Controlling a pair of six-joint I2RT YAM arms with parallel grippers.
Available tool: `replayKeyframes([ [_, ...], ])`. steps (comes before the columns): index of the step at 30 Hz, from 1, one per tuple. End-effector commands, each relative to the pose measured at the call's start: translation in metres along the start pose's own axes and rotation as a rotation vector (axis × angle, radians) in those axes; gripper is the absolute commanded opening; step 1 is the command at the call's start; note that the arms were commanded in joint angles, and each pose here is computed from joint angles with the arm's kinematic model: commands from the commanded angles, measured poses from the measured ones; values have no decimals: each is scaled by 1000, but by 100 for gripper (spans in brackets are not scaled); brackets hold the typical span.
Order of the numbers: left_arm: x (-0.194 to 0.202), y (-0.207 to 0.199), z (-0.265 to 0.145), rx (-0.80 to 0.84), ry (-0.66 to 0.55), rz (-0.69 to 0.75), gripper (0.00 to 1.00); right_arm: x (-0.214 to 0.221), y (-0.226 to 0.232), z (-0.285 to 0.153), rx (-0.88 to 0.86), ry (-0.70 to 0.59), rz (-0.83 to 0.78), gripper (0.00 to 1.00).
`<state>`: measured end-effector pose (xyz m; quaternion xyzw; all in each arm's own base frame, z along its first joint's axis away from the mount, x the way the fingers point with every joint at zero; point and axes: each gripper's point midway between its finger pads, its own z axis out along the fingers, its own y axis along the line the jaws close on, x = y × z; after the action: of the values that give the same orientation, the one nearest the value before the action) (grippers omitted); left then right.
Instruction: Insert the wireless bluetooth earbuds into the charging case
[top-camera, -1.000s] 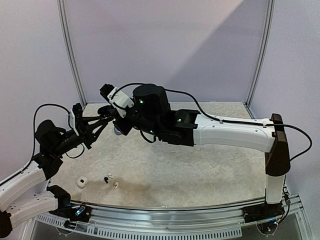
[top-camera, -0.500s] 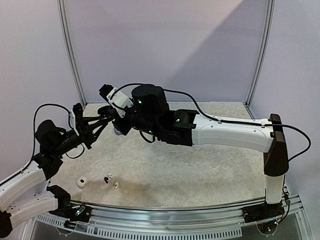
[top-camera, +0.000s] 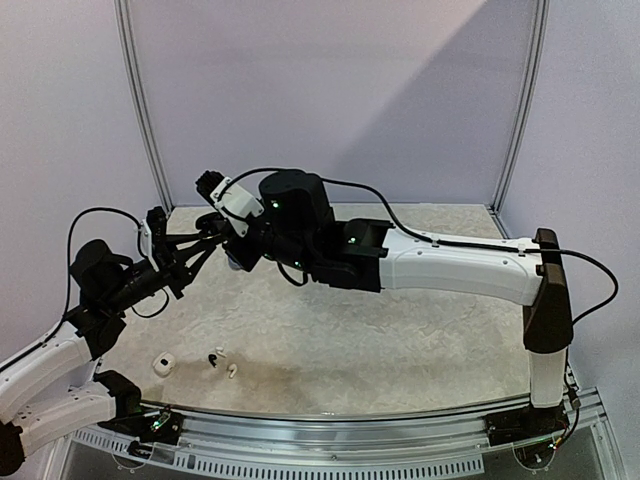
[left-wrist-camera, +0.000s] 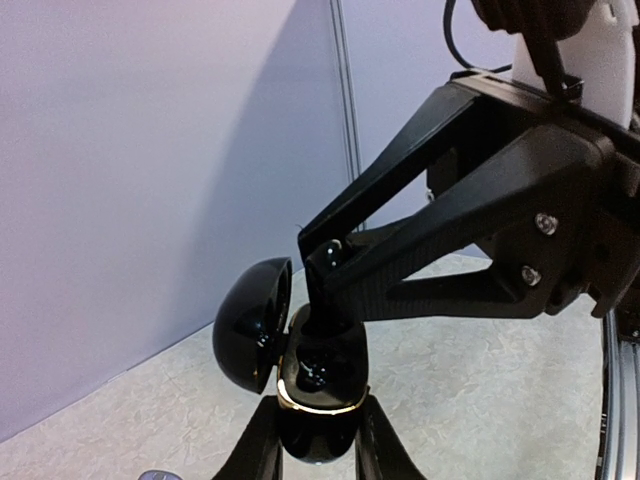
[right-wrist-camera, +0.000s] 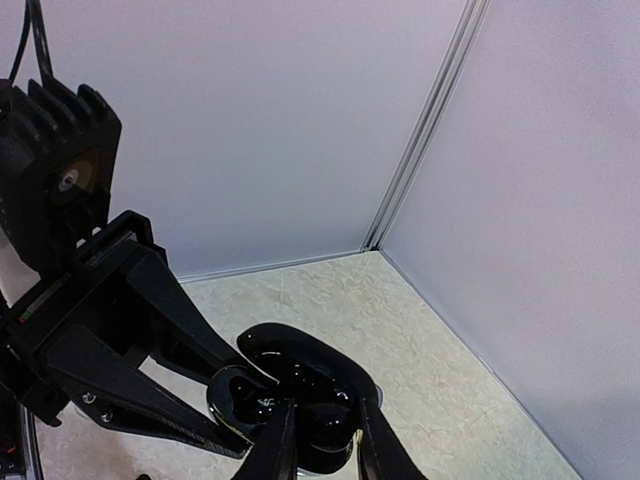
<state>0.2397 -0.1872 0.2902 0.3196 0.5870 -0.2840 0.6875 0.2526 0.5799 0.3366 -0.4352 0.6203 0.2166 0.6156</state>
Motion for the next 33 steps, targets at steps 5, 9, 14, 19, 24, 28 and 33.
replayKeyframes([
  [5, -22, -3, -1, 8, -68, 3, 0, 24, 7, 8, -6, 72, -16, 22],
  [9, -21, -3, -1, 9, -65, -1, 0, 23, 6, 8, -3, 70, -15, 23],
  [14, -22, -3, -1, 14, -65, 0, 0, 20, 6, 8, -4, 64, -15, 24],
  [19, -21, -3, 0, 13, -63, -14, 0, 18, 6, 10, -1, 65, -10, 26],
  [24, -22, -4, 0, 22, -65, -43, 0, 10, 2, 10, 12, 52, 17, 26],
  [28, -21, -1, 1, 9, -65, -98, 0, 13, 4, 13, 9, 65, 22, 29],
  [33, -13, 13, 1, -64, -39, -203, 0, -3, 2, 6, -7, 34, 58, 39],
])
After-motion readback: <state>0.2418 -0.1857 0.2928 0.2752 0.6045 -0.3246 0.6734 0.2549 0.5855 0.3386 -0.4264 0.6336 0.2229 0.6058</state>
